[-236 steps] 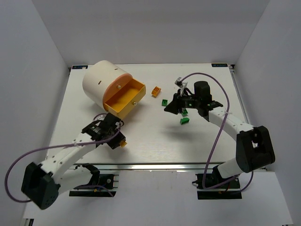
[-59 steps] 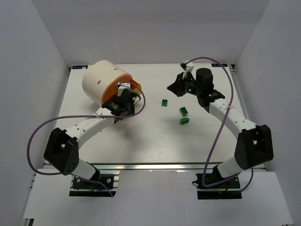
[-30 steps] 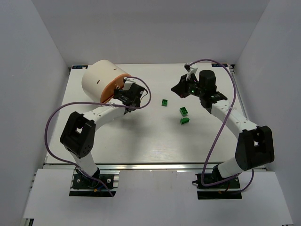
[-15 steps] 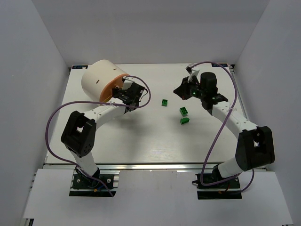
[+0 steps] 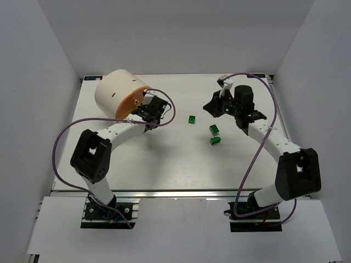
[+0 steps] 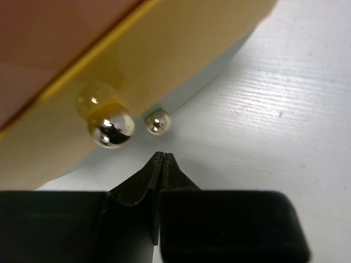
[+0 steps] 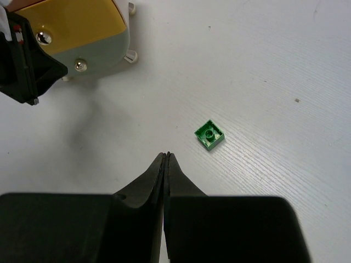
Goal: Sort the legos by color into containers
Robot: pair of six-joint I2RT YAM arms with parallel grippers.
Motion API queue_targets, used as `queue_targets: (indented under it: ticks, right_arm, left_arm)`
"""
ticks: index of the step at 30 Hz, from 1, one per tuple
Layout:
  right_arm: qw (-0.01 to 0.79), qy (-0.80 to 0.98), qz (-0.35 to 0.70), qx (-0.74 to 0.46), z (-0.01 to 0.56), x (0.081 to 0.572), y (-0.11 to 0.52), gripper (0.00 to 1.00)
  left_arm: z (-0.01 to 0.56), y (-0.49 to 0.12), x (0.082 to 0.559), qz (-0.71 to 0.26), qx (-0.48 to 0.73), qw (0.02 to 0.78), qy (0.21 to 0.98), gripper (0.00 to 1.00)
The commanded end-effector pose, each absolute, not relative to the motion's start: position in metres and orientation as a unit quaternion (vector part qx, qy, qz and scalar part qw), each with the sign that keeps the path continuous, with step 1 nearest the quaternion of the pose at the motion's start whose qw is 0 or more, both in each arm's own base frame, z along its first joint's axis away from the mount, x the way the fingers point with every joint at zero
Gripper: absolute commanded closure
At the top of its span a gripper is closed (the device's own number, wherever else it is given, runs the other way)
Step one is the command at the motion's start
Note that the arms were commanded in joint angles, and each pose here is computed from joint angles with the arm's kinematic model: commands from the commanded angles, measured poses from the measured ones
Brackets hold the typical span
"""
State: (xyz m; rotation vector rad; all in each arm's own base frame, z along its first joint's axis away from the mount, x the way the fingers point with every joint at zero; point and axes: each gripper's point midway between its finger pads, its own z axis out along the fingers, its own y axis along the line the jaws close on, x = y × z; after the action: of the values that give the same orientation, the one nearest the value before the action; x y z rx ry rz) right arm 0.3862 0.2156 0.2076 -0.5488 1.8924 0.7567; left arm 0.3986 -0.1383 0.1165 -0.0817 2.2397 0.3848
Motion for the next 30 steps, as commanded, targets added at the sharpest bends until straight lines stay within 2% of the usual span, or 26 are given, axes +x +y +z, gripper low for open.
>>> queue_targets:
  ticks: [1,5,7,12,16,30]
  right_arm:
    - [0.522,0.76,0.305,-0.237,0.226,0.387,0.213,1.0]
    - [0.522,0.76,0.305,-0.239,0.225,0.387,0.213,1.0]
    - [0.52,0.761,0.305,-0.24,0.224,0.388,0.213,1.0]
    - [0.516,0.763,0.305,-0.241,0.219,0.388,0.214,1.0]
    - [0.516,0.763,0.303,-0.244,0.219,0.389,0.214,1.0]
    - [0.512,0.767,0.297,-0.248,0.214,0.4,0.215,1.0]
  left_arm:
    - [0.123,-0.15,0.39,0.11,-0.028,0.424,0.899,0.86]
    - [0.113,-0.15,0.385,0.111,-0.018,0.411,0.905,0.83]
    - [0.108,-0.153,0.385,0.121,0.003,0.403,0.907,0.78]
    - [0.108,-0.144,0.394,0.208,0.03,0.384,0.899,0.73]
    - [0.109,-0.137,0.402,0.267,0.041,0.384,0.883,0.61]
    - [0.106,-0.122,0.418,0.379,0.017,0.39,0.839,0.48]
